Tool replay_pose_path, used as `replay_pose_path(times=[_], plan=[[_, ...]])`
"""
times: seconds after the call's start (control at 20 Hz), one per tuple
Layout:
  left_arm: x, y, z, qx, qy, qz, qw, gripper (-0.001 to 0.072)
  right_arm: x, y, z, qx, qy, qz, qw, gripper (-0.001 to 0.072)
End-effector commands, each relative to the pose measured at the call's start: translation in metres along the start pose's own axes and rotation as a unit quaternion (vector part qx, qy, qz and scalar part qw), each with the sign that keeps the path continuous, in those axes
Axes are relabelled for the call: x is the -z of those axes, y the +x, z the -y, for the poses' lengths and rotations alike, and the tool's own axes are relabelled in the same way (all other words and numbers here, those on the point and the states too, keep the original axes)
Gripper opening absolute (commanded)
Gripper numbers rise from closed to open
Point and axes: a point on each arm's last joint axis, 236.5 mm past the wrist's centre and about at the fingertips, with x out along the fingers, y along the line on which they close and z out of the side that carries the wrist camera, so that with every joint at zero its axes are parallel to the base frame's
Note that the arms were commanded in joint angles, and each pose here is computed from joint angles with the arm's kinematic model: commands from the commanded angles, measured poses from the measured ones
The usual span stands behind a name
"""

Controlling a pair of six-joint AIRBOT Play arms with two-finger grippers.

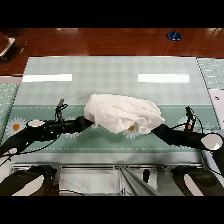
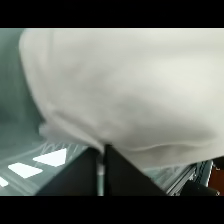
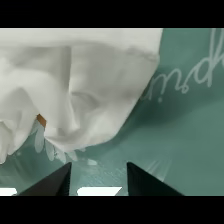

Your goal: Fold the shirts.

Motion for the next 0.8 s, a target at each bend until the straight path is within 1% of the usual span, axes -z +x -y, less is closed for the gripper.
replay_pose_path(times=[0.0, 0.25, 0.4, 0.75], plan=[[-0.012, 0.006, 0.014, 0.024, 0.007, 0.014, 1.0, 0.0014, -0.002, 0.005, -0.006, -0.005, 0.025, 0.015, 1.0, 0.0397], [-0.005, 0.005, 0.022, 0.039, 0.009, 0.0, 0.999, 0.0014, 0.008, 0.033, -0.004, -0.009, 0.067, -0.041, 0.997, 0.0396], [-0.005, 0.005, 0.022, 0.039, 0.033, 0.001, 0.999, 0.0014, 0.006, 0.049, -0.008, -0.024, 0.078, -0.056, 0.995, 0.0396], [-0.006, 0.006, 0.021, 0.038, 0.034, 0.001, 0.999, 0.0014, -0.028, 0.076, -0.023, -0.017, 0.055, -0.073, 0.996, 0.0396]])
